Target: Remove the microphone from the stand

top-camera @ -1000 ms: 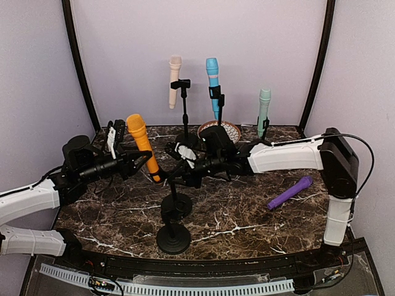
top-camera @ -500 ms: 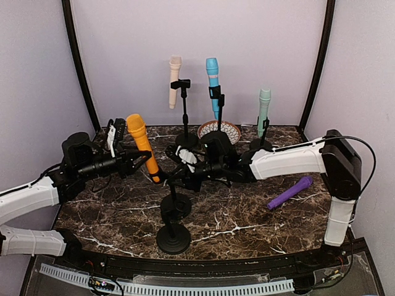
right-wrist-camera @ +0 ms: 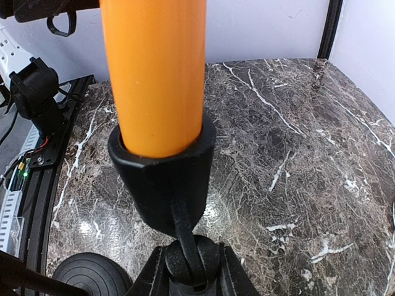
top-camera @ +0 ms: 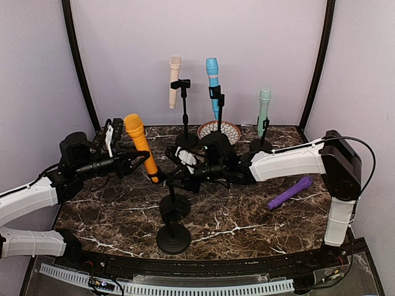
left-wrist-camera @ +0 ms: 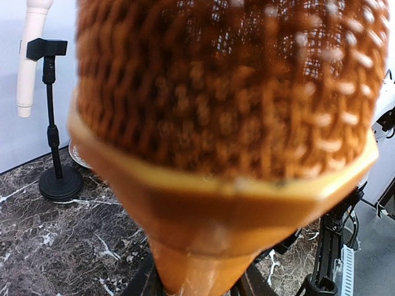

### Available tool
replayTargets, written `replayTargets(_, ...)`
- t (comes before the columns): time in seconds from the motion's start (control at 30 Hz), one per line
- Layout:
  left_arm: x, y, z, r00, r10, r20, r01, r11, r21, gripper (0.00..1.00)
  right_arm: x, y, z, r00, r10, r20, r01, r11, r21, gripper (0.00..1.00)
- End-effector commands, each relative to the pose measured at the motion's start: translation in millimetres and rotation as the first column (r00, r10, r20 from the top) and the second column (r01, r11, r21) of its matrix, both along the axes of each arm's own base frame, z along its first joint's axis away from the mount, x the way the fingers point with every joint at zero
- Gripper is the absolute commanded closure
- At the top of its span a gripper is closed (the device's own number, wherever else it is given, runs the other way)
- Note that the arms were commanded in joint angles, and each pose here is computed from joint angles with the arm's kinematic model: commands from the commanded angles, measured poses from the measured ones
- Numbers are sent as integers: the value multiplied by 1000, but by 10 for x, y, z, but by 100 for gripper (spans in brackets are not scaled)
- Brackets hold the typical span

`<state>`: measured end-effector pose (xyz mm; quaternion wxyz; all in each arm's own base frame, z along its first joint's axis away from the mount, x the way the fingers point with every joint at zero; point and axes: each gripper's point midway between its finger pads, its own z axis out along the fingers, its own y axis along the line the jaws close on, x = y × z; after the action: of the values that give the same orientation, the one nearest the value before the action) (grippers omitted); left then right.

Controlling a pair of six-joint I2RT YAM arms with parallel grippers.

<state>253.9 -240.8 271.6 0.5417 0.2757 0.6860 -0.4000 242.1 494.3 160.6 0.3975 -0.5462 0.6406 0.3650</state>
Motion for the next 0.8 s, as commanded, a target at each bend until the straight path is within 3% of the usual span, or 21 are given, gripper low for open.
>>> replayTargets(0.0,-202,47,765,977,-34,210,67,986,-153,100,-61,-198,-532,997,-41,-67,30,987,-158,100)
replayTargets(0.77,-191,87,978,964,-27,264,75,982,-173,100,-28,-254,-611,995,-56,-79,41,984,-175,100)
